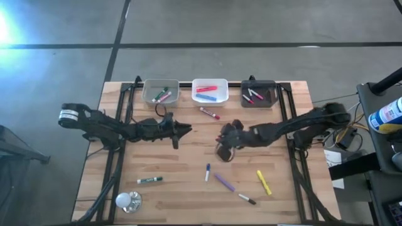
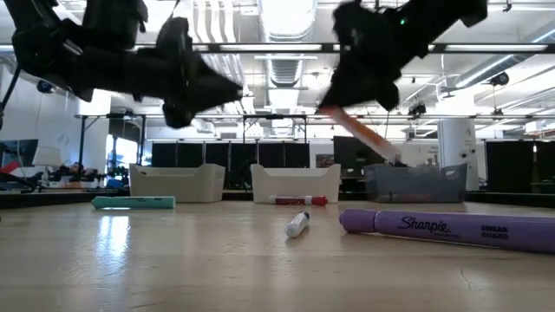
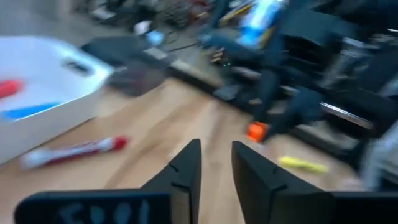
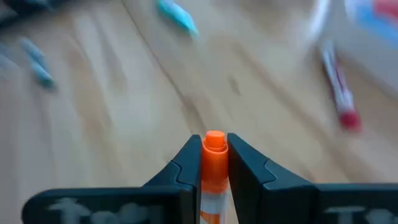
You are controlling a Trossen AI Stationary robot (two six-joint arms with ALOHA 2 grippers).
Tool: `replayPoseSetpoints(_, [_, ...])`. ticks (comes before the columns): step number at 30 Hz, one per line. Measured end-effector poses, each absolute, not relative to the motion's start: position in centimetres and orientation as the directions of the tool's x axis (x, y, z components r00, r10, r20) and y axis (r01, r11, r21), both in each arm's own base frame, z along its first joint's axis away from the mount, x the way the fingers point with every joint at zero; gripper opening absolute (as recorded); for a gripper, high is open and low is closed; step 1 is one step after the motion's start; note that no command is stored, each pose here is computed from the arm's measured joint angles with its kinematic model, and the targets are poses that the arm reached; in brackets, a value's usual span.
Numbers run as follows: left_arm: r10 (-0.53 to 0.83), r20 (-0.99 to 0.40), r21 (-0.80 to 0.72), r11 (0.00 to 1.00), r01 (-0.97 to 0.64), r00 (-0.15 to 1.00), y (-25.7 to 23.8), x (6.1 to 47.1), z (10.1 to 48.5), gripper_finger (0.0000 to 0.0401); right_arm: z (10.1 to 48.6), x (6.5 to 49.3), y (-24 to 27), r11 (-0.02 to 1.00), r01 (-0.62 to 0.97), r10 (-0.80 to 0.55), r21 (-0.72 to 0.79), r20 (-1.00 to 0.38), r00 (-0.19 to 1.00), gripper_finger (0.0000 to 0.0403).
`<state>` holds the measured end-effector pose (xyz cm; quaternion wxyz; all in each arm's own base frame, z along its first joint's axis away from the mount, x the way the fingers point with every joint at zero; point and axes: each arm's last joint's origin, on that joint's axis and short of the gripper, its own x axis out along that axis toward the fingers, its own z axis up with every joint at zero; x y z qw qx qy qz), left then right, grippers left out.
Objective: Pick & Place Markers
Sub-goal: Put the orange marker pen into the gray bin
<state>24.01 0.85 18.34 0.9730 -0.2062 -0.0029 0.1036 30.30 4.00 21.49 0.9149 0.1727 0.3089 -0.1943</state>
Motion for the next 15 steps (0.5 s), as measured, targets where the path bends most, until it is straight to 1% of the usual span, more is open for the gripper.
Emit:
replayPoseSetpoints(2, [0.144, 0.029, -0.408, 0.905, -0.120, 0.989, 0.4, 24.1, 18.9, 0.0091, 22.4, 29.5, 3.7, 0.887, 0.393, -0.237, 0.242, -0.492, 0.838, 0.0047])
replayPoseSetpoints(4, [0.091, 0.087, -0.408, 0.912, -0.048, 0.992, -0.1, 24.3, 19.5, 0.0094, 23.4, 28.9, 3.3, 0.904, 0.319, -0.226, 0.285, -0.315, 0.922, 0.0054])
replayPoseSetpoints(7, [0.059, 0.131, -0.403, 0.915, -0.001, 0.990, -0.6, 25.1, 20.4, 0.0094, 24.3, 28.2, 2.9, 0.930, 0.214, -0.203, 0.299, -0.068, 0.977, 0.0058])
replayPoseSetpoints(9, [0.047, 0.141, -0.384, 0.923, 0.011, 0.989, -1.0, 25.9, 20.9, 0.0094, 24.7, 27.9, 2.7, 0.944, 0.161, -0.183, 0.287, 0.050, 0.982, 0.0059])
replayPoseSetpoints(10, [0.040, 0.145, -0.373, 0.927, 0.017, 0.989, -1.1, 26.3, 21.1, 0.0094, 25.1, 27.9, 2.7, 0.949, 0.142, -0.177, 0.282, 0.103, 0.979, 0.0059])
replayPoseSetpoints(12, [0.030, 0.151, -0.356, 0.934, 0.026, 0.988, -1.4, 27.2, 21.6, 0.0094, 25.4, 28.0, 2.6, 0.959, 0.119, -0.163, 0.258, 0.156, 0.974, 0.0060])
replayPoseSetpoints(15, [0.020, 0.148, -0.344, 0.938, 0.032, 0.989, -1.6, 28.5, 22.2, 0.0094, 25.4, 28.5, 2.6, 0.969, 0.107, -0.145, 0.223, 0.159, 0.977, 0.0061])
